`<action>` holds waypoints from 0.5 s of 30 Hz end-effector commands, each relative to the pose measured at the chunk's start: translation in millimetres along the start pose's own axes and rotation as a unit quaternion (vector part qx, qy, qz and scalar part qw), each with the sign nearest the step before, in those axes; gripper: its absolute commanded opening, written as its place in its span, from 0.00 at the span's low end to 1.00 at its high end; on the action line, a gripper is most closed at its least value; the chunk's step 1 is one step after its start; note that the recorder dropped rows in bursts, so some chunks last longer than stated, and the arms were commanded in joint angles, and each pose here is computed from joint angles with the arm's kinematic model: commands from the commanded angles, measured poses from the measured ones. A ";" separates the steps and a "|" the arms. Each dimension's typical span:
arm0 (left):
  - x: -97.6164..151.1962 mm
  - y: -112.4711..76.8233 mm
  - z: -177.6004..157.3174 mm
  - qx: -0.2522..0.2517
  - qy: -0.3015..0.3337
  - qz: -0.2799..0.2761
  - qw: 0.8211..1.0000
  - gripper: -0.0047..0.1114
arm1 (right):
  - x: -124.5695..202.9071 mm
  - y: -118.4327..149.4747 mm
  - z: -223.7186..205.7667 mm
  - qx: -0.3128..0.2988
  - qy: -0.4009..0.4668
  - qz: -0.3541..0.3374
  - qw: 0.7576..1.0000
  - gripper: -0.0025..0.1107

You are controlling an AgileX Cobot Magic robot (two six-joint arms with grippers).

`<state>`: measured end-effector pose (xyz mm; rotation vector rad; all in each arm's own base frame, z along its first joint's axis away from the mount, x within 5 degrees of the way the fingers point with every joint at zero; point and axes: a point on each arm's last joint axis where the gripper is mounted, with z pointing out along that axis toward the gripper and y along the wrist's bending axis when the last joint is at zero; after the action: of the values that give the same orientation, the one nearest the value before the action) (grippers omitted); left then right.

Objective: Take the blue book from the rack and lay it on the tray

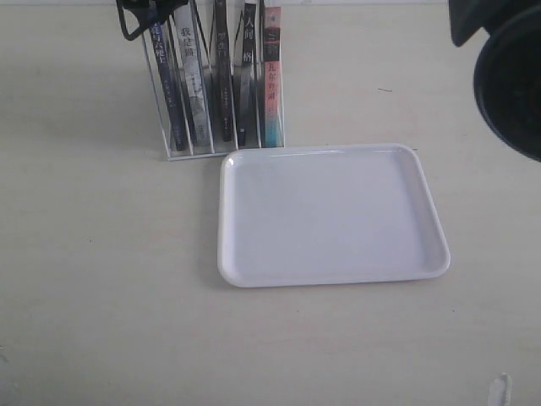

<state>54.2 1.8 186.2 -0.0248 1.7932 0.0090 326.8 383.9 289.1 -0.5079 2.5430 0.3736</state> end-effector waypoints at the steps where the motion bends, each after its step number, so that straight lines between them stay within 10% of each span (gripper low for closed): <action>1: 0.6 -0.5 0.2 0.005 -0.002 0.003 1.000 0.09 | -4.4 -2.6 -0.6 -0.003 -0.013 -0.003 1.000 0.02; 15: 0.6 -0.5 0.2 0.005 -0.002 0.003 1.000 0.09 | -29.5 -5.2 -84.0 -0.026 -0.126 -0.016 0.992 0.02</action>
<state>54.2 1.8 186.2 -0.0248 1.7932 0.0090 318.8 367.2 338.4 -0.4996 2.4192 0.3995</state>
